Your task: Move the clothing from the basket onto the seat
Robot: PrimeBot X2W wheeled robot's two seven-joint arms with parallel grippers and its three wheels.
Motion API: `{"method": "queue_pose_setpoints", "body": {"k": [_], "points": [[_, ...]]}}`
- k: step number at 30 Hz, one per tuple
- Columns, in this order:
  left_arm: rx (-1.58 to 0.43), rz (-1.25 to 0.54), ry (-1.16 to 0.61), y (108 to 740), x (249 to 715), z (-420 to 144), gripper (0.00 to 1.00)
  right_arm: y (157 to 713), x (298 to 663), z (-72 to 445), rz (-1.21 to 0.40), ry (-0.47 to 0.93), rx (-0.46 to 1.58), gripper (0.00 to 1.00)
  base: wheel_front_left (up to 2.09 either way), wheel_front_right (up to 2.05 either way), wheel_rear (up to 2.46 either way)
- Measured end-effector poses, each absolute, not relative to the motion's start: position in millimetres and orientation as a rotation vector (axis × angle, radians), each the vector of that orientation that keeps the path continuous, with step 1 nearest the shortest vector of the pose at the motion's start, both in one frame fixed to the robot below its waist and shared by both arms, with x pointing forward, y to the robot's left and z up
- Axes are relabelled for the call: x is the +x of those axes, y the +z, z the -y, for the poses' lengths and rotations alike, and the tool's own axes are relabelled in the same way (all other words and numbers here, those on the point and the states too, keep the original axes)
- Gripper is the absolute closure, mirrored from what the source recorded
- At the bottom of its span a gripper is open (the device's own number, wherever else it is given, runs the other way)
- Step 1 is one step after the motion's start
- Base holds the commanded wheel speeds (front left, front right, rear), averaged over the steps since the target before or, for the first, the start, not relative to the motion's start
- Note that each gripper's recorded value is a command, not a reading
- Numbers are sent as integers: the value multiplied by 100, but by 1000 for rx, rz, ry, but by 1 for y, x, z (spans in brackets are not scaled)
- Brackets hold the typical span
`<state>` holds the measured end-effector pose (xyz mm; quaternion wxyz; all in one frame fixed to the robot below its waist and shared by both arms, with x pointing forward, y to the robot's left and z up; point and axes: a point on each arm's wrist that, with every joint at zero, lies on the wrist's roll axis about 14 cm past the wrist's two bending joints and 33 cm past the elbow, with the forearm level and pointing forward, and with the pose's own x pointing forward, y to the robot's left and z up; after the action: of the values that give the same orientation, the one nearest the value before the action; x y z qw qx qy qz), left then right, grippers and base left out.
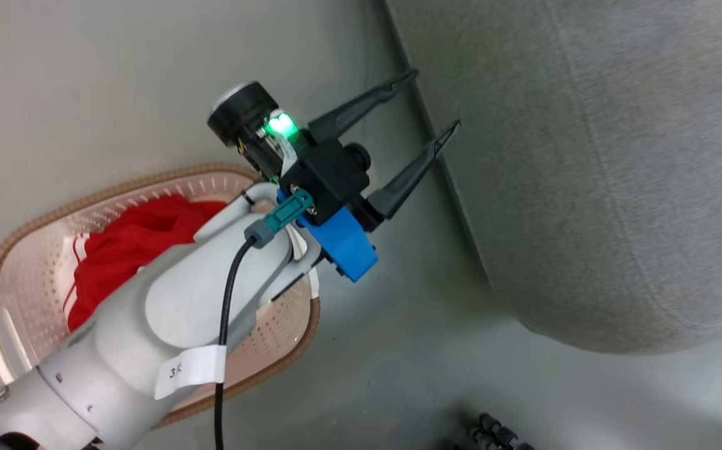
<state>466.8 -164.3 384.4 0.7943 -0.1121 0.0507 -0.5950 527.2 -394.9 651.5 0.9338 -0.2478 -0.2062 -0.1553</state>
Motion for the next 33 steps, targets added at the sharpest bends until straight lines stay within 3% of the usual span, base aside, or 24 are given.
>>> {"method": "queue_pose_setpoints", "body": {"k": [6,16,32,33], "points": [[-247,-132,-1263,354,478,159,0,632,536,435,360,-408,-541,100,0,0,0],[-273,-174,-1251,317,483,155,0,531,537,484,71,-490,-532,100,0,0,0],[-275,-186,-1237,307,485,151,0,406,505,476,-207,-522,-345,100,0,0,0],[-274,-185,-1236,307,485,150,0,405,504,476,-207,-521,-340,80,0,0,0]]}}
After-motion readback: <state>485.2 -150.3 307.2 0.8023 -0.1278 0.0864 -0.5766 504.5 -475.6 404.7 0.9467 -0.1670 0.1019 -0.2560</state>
